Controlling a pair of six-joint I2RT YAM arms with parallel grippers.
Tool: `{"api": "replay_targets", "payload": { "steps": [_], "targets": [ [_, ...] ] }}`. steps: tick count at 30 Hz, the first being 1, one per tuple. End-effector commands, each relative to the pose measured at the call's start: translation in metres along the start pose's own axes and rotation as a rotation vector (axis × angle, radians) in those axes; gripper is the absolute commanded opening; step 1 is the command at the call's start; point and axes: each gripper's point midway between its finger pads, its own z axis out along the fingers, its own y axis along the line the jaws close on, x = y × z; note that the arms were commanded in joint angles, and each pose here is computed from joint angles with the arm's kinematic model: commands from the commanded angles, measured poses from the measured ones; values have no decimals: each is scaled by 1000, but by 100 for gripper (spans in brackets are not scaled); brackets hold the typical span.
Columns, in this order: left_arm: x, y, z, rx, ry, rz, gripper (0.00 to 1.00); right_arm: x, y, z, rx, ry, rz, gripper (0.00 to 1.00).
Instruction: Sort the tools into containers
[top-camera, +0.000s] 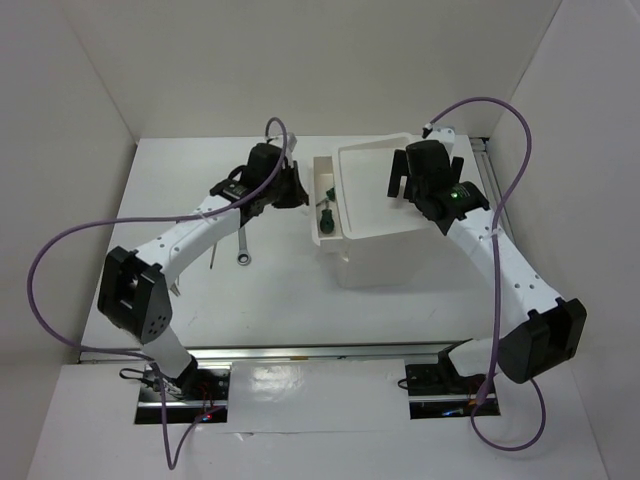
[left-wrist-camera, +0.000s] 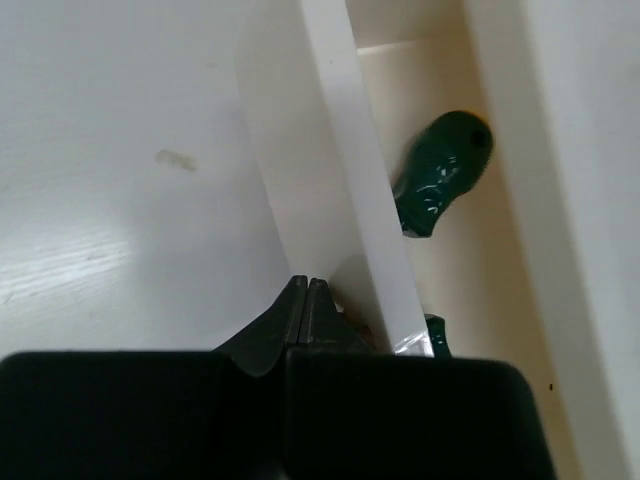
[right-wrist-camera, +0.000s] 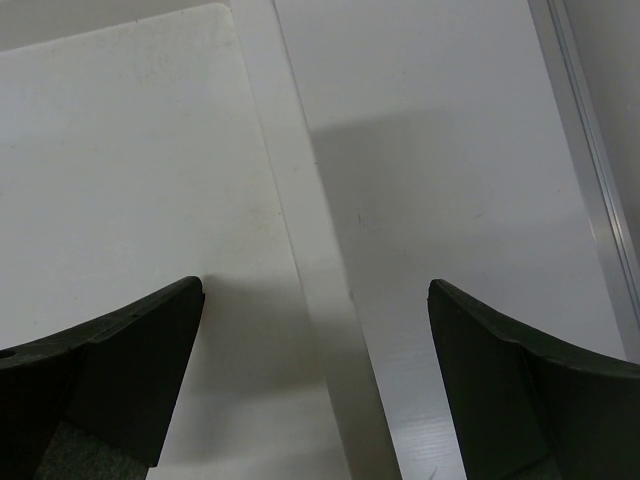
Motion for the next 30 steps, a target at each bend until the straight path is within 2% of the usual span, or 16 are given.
{"api": "replay_targets", "payload": {
  "steps": [1,9,13,14,16,17,18,19,20,21,24,25,27,28,30],
  "targets": [
    [-24,-78,7,267,-51,85,0,26,-9,-2,1,78,-80,100],
    [8,-116,38,327,35,69,0,31,-10,2,29,100,-65,100],
    [16,-56,36,27,26,-37,2,27,-13,0,61,85,-54,100],
    [17,-40,31,-21,22,-70,17,26,-15,0,71,81,-54,100],
    [2,-33,9,-8,-52,-151,43,22,-15,-3,65,65,-44,100],
    [20,-11,12,-19,-29,-165,58,24,-16,-4,65,65,-44,100],
    [21,-8,11,6,-36,-229,71,24,-16,-4,65,65,-44,100],
    [7,-15,7,79,-93,-261,84,28,-17,-3,68,74,-50,100],
    [30,1,11,123,-28,-306,84,28,-17,-3,68,74,-50,100],
    [37,3,13,156,-19,-393,84,28,-17,-3,68,74,-50,100],
    [52,4,10,346,-75,-504,83,26,-16,-2,66,66,-45,100],
    [55,5,10,391,-80,-588,83,26,-15,-2,57,69,-45,100],
    [62,0,6,535,-141,-622,81,26,-15,-2,57,69,-45,100],
    [63,-3,4,588,-139,-680,79,25,-14,-2,54,62,-40,100],
    [65,-11,3,685,-131,-707,78,26,-15,1,66,66,-45,100]
  ]
}}
